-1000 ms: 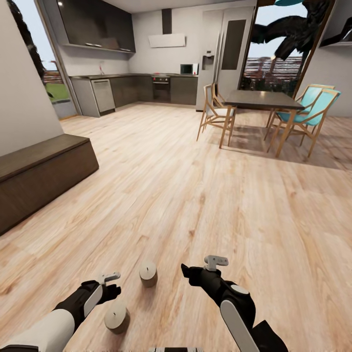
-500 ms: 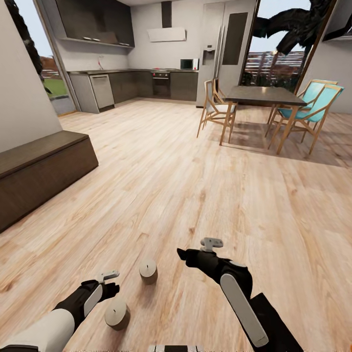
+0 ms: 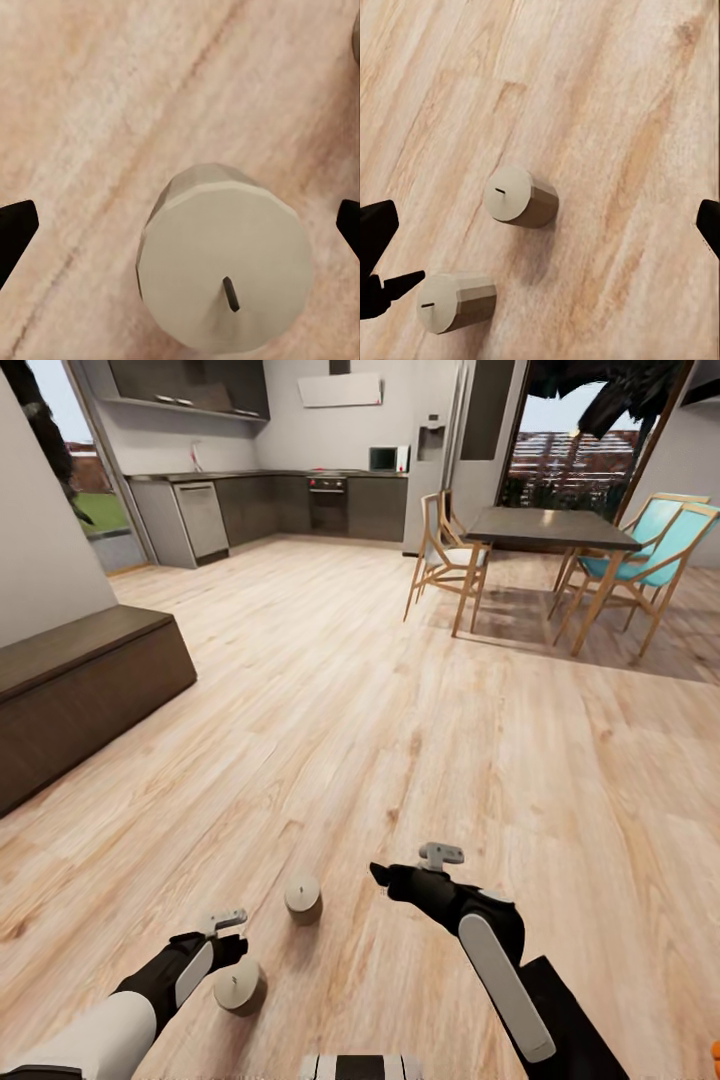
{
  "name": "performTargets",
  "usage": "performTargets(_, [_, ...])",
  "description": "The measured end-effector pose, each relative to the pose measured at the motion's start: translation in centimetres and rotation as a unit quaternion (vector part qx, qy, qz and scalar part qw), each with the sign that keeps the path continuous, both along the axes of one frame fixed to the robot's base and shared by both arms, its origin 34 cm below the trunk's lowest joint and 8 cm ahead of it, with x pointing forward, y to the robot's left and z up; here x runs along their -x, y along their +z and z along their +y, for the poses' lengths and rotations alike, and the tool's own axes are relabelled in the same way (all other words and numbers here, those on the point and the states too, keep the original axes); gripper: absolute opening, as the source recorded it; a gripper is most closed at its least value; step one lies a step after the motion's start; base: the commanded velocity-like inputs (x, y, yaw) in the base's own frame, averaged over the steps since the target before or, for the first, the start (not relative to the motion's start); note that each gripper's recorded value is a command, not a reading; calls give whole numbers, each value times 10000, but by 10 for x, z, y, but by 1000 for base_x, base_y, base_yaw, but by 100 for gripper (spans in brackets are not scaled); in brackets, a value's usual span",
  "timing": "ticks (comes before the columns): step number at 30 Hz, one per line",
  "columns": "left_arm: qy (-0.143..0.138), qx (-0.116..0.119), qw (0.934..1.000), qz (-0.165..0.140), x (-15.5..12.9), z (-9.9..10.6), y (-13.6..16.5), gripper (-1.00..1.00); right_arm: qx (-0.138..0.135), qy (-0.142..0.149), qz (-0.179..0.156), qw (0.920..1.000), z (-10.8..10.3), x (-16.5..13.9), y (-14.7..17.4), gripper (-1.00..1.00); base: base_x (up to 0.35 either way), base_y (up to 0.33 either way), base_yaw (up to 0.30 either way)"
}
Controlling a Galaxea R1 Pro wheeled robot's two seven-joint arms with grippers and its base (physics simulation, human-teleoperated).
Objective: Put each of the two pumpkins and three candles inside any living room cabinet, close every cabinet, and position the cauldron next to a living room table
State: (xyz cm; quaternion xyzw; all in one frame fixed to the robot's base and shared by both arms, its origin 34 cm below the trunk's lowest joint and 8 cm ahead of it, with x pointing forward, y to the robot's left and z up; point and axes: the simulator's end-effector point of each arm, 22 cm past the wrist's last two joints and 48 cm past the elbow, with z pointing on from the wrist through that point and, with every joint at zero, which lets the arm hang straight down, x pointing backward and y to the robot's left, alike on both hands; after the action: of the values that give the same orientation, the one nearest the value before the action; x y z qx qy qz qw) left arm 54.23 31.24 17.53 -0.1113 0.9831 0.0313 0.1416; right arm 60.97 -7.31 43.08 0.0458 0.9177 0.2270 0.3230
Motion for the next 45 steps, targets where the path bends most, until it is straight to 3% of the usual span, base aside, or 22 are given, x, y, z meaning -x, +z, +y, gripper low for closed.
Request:
performTargets(4, [-20,38,10000,-2,0,-7,-2,100,-117,-122,2,9999,-12,-6,0,100,0,0,0])
performTargets(9, [-38,83,10000,-13,0,-15,-2,100,-836,-304,-210,9958,-45,-24,17,100,0,0,0])
performTargets(15, [-49,104,9999,32,3,-19,-8,100,-1175,-268,-134,9926,-56,-24,17,100,0,0,0])
performTargets(45, [-36,67,9998,159,17,-18,-36,100,-1277,-278,186,9912,-58,-19,-16,100,0,0,0])
